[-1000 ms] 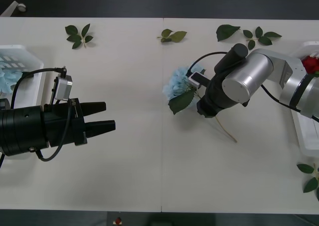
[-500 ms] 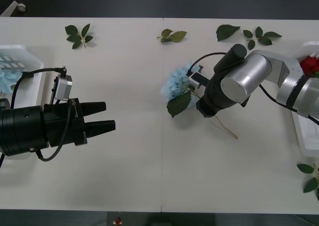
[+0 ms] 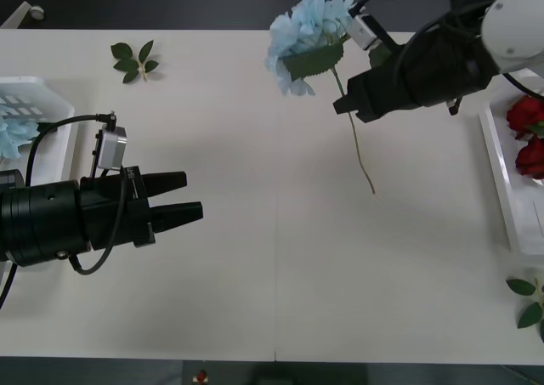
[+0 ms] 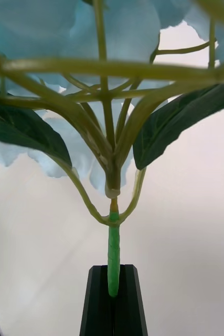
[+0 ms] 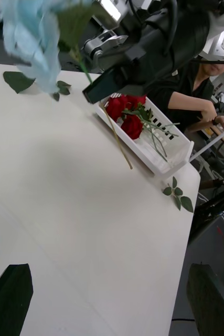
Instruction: Put the red flowers into the right box and the blue flowers into the left box
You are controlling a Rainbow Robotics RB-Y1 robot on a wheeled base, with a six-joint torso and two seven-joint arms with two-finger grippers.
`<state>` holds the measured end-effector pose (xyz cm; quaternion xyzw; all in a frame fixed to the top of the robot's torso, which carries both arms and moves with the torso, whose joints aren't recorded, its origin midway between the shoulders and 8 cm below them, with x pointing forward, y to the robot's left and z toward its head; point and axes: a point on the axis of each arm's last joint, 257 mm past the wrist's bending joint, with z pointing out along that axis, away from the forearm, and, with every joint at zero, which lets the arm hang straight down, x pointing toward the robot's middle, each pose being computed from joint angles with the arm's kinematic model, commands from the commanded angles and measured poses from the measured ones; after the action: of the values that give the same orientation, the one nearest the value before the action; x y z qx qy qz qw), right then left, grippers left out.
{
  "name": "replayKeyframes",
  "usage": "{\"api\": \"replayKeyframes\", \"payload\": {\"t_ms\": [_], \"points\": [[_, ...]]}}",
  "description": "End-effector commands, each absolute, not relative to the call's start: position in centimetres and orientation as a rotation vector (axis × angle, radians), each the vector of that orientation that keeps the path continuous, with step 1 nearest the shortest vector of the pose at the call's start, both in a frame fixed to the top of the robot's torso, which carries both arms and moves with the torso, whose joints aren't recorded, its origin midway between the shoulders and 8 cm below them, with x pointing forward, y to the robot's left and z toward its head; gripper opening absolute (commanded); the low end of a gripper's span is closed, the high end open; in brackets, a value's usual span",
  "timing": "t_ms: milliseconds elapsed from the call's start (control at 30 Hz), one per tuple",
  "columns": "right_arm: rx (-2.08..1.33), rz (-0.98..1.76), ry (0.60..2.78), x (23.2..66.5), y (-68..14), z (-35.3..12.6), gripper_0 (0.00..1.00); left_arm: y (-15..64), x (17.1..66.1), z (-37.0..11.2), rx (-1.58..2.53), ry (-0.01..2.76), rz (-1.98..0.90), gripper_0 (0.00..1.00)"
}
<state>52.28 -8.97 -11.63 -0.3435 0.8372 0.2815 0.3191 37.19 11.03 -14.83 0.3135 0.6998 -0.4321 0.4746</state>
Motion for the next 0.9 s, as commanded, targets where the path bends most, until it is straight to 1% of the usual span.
{"api": "replayKeyframes", "payload": {"t_ms": [33,200,467,667,700,900], "points": [[-1.024,0.832,2.001,51.6,-8.3,-7.1,0.0,10.7,37.8,-12.7,0.807,1.649,-1.007,0.85],[-1.052,1.012,1.828,49.3,-6.2,-5.0,0.0,10.5,38.4,-12.1,0.818,1.635,-0.988,0.85],[-1.082,1.192,1.598,46.3,-2.4,-3.4,0.0,8.9,40.5,-11.2,0.763,1.586,-1.027,0.85],[-1.077,1.274,1.524,45.0,-0.6,-2.7,0.0,7.8,41.6,-11.7,0.747,1.547,-1.038,0.85],[-1.063,1.321,1.49,44.5,0.5,-2.1,0.0,7.3,42.1,-12.0,0.738,1.525,-1.04,0.85],[-1.033,1.366,1.452,44.2,2.0,-1.6,0.0,5.1,42.5,-12.4,0.719,1.461,-1.059,0.85]]}}
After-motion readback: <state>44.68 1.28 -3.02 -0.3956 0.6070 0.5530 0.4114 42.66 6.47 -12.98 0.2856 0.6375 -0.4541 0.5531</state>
